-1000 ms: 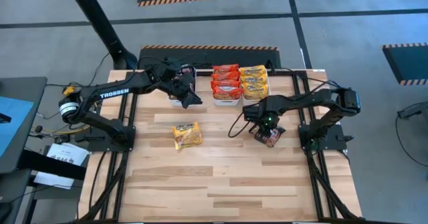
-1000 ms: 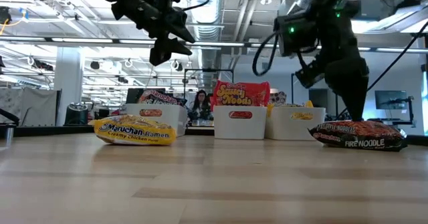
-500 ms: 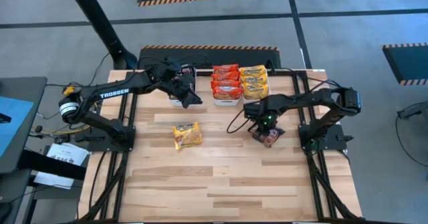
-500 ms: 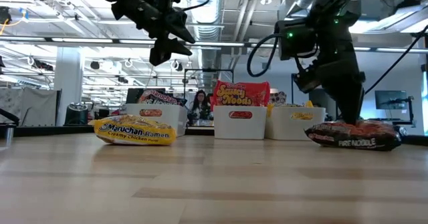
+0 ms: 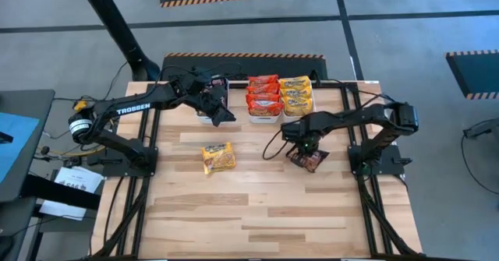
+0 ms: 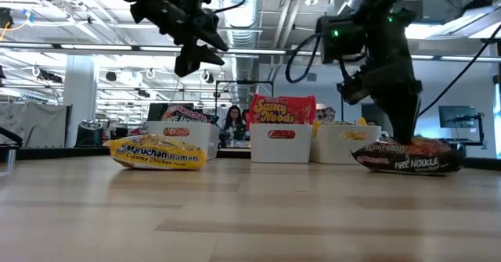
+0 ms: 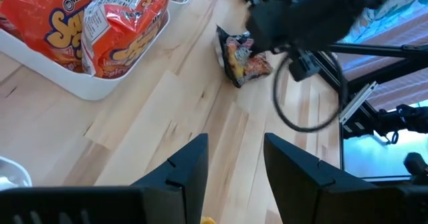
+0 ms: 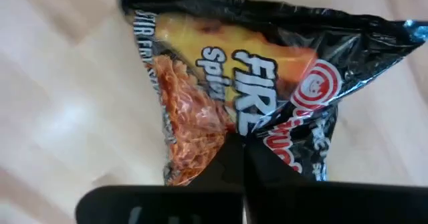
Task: Sort Maruchan noodles
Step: Put the black noodle pack into the left white bin
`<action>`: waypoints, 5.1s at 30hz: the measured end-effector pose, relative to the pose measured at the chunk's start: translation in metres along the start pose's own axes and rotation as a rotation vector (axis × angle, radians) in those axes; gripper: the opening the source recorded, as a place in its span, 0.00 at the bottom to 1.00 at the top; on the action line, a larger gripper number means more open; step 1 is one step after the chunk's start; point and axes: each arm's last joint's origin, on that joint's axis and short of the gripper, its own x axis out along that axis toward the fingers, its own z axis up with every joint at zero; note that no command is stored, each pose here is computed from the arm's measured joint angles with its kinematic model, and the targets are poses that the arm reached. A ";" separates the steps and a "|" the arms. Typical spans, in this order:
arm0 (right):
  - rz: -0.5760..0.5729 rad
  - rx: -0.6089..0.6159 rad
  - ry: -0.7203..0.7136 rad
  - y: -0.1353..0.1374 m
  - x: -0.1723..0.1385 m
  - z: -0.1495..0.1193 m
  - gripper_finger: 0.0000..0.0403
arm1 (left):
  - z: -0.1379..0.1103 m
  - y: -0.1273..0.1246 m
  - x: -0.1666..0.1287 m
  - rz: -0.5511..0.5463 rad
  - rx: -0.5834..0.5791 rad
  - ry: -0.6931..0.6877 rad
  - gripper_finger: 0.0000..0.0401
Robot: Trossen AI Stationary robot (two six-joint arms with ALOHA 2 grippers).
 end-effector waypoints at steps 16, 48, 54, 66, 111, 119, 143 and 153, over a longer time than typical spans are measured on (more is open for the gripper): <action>0.110 -0.191 -0.263 0.067 -0.078 0.012 0.00 | -0.004 0.000 0.000 -0.022 -0.031 0.048 0.33; -0.085 -0.508 -0.730 0.054 -0.159 0.054 0.00 | 0.004 -0.013 0.006 -0.020 -0.478 -0.089 0.33; -0.088 -0.503 -0.730 0.052 -0.159 0.056 0.00 | 0.010 -0.020 0.006 -0.059 -0.404 -0.159 0.33; -0.101 -0.540 -0.729 0.050 -0.160 0.057 0.00 | 0.013 -0.024 0.013 -0.078 -0.375 -0.207 0.33; -0.208 -0.659 -0.810 0.066 -0.169 0.042 0.00 | 0.015 -0.021 0.031 -0.140 -0.288 -0.200 0.33; -0.208 -0.701 -0.835 0.064 -0.171 0.046 0.00 | 0.014 -0.024 0.031 -0.198 -0.259 -0.164 0.33; -0.172 -0.707 -0.834 0.063 -0.171 0.048 0.03 | 0.017 -0.032 0.030 -0.264 -0.057 -0.199 0.01; -0.234 -0.676 -0.865 0.062 -0.173 0.050 0.18 | 0.024 -0.017 0.015 -0.291 -0.053 -0.171 0.00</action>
